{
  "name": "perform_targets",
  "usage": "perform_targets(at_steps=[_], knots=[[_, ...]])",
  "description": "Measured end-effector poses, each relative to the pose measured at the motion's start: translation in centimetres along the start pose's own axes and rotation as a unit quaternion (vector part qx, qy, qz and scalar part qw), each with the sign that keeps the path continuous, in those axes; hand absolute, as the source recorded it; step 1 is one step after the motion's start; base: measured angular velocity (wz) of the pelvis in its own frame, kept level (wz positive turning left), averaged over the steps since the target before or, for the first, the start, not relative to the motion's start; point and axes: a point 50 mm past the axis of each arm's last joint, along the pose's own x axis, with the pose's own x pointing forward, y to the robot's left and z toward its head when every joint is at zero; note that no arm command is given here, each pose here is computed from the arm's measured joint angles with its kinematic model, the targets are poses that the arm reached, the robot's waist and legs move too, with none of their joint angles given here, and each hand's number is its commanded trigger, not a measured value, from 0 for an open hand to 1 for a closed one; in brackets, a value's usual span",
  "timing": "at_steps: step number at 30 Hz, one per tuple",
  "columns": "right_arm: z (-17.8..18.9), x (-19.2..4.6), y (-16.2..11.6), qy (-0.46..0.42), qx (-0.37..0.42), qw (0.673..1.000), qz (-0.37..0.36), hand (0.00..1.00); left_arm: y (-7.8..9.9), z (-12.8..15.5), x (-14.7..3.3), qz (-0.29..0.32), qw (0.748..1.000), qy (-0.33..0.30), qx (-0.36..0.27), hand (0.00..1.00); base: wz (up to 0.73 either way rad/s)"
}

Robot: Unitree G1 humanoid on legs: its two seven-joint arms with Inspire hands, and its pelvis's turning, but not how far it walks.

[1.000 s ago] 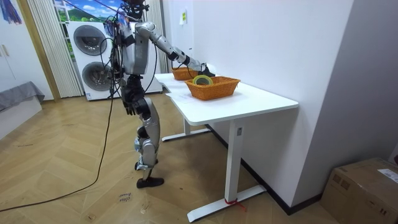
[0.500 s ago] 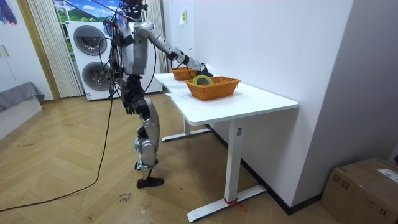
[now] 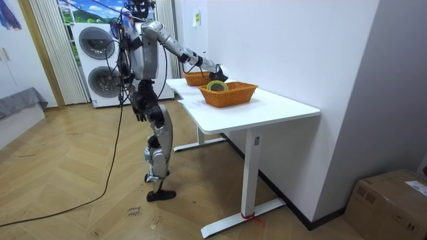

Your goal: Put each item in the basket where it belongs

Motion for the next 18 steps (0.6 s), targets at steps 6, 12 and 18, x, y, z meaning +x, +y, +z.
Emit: perform_targets(at_steps=[6,12,18], knots=[[1.8,-0.2,0.3,-0.039,-0.01,0.999,0.006,1.0,-0.3,-2.6,-0.6,-0.003,0.999,0.04,-0.025,0.0,-0.05],[3.7,-0.5,-0.9,-0.08,-0.002,0.997,-0.012,1.0,-0.3,-3.1,-0.8,0.001,0.998,0.047,-0.029,0.0,0.0],[5.4,-0.9,-1.9,-0.118,-0.004,0.993,-0.029,1.0,-0.2,-3.3,-0.9,0.003,0.998,0.049,-0.031,0.0,-0.02]])
